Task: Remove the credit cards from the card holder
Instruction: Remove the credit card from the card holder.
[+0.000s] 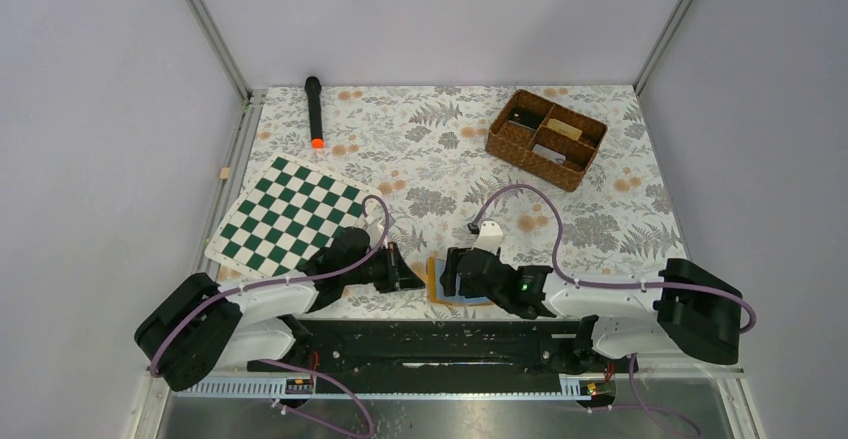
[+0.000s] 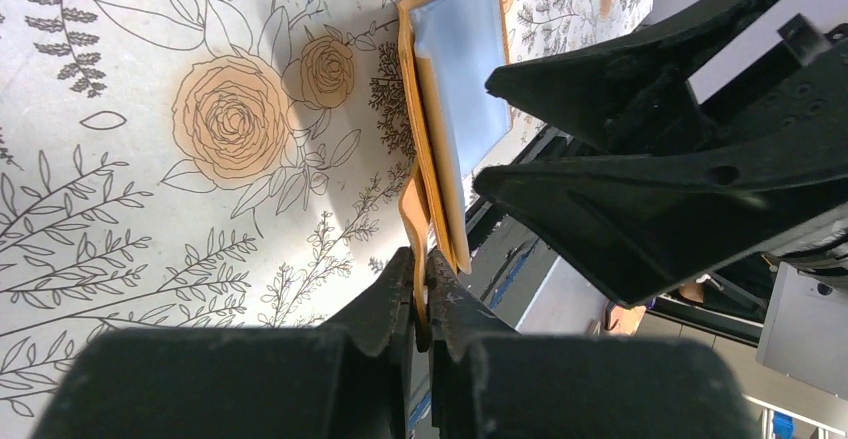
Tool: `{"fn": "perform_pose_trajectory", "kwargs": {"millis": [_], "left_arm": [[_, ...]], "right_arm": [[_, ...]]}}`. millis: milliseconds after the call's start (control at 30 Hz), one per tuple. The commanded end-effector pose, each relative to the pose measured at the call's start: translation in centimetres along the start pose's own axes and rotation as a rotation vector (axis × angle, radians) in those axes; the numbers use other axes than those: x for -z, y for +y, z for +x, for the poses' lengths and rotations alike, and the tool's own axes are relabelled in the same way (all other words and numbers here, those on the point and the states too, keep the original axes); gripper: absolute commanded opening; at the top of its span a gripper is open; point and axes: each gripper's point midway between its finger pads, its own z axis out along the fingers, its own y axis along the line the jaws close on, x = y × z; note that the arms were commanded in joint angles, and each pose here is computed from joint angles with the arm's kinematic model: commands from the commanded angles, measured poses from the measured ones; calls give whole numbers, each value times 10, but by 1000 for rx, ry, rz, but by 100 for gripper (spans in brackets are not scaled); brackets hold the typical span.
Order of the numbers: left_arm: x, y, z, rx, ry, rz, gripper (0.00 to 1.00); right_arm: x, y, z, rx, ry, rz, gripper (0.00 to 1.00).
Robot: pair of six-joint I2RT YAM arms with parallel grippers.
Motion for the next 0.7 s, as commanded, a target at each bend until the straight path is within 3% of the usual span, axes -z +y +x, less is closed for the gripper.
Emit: {"fn": "perform_pose_trajectory", "kwargs": {"millis": [0,433,667], "left_arm": [[3,-9,-2,-25,-19,40,0],[2,-10,-2,-28,-15,42,0],[2,-8,-1,-27,-12,36,0]], "right_arm": [[-3,12,-8,-9,-10,12,77],[-13,25,6,-24,45,-31,80],[-14,24,8,4,56,-14,69]]}}
